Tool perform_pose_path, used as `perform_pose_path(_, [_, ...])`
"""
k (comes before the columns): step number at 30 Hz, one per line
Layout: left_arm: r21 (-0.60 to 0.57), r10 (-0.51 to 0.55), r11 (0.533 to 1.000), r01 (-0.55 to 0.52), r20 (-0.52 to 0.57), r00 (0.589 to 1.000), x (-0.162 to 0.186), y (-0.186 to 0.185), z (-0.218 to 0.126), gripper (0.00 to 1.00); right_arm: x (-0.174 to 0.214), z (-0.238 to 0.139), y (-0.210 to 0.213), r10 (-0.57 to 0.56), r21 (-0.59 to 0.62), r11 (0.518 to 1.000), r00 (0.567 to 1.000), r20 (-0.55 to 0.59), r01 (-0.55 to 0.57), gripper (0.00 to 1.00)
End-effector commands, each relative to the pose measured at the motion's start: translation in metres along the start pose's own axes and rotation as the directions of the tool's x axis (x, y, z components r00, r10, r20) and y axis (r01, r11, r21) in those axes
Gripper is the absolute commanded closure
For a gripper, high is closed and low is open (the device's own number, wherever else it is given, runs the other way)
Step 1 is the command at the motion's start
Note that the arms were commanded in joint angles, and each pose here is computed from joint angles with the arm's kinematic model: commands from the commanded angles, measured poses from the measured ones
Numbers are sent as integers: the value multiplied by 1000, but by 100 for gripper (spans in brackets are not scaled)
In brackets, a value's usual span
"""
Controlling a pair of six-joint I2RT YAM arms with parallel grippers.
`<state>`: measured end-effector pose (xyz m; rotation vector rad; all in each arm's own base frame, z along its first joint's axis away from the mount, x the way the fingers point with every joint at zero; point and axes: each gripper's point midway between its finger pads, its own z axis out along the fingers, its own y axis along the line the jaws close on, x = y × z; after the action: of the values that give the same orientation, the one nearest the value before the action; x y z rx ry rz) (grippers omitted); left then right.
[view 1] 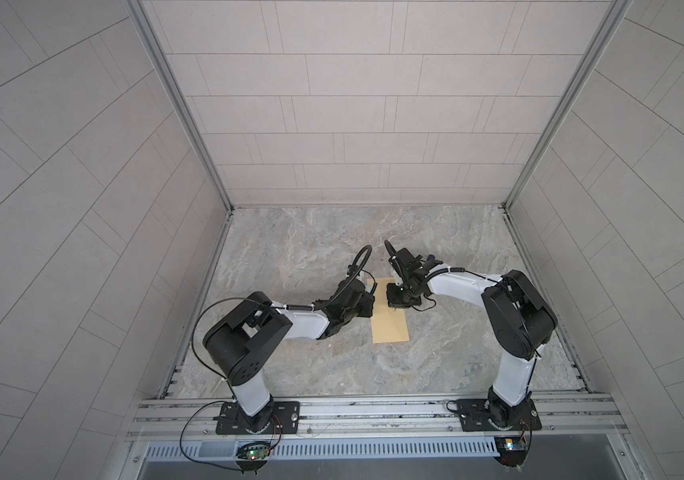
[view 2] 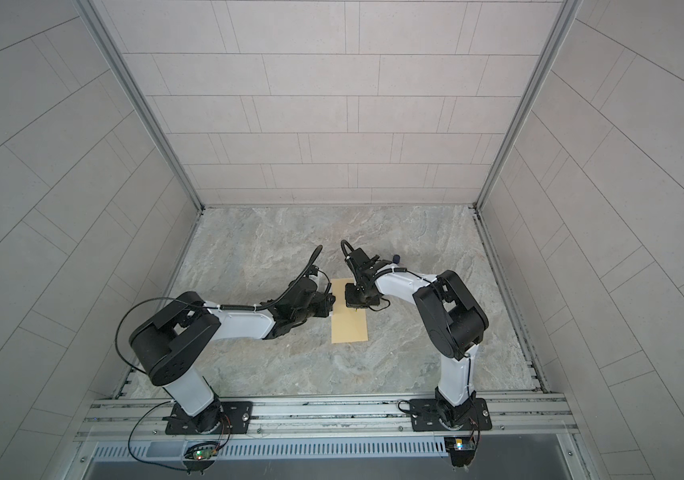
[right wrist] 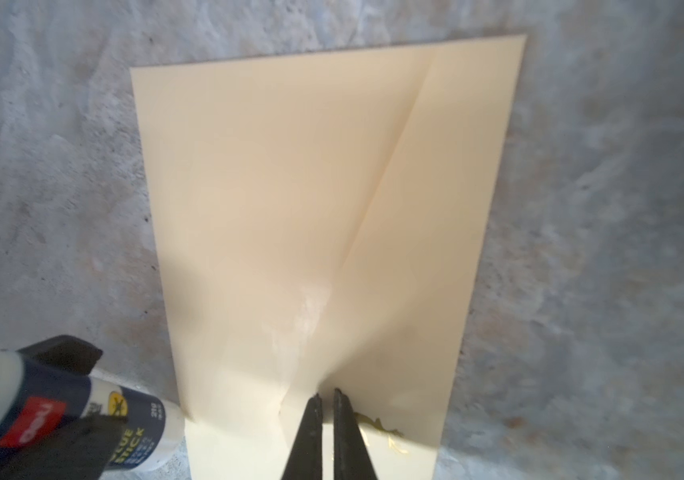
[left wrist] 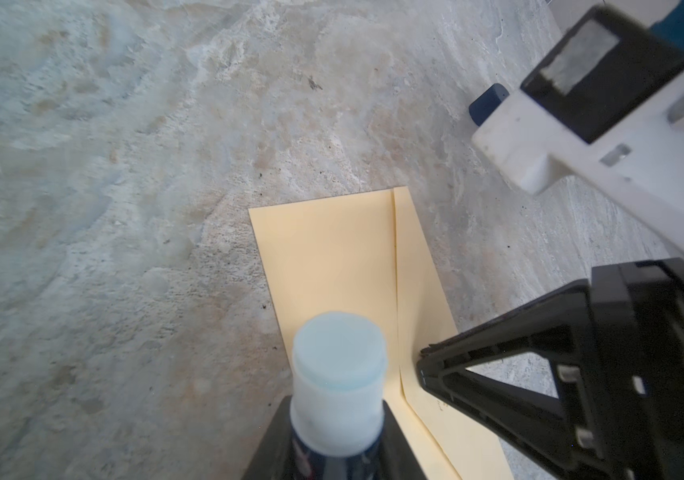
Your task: Place the letter into the envelope and seal it
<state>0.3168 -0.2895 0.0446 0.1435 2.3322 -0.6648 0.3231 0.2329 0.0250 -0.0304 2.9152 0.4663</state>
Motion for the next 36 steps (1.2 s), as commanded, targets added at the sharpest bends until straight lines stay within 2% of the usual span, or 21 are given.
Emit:
perform_pose_path(1, [-27,3,1000,-4,-43,999,14,7,4,100,16,13,-3,14,13,1000,999,-43,-13,92])
perform_pose_path(13, [-33,-15,999,13,-55,998,17,8,10,100,31,19,4,-14,12,1000,997,-72,14,93])
perform_pose_path(36, [-81,-27,996,22,-63,998,20,16,12,100,62,15,-19,-19,63,998,993,-119,27,97])
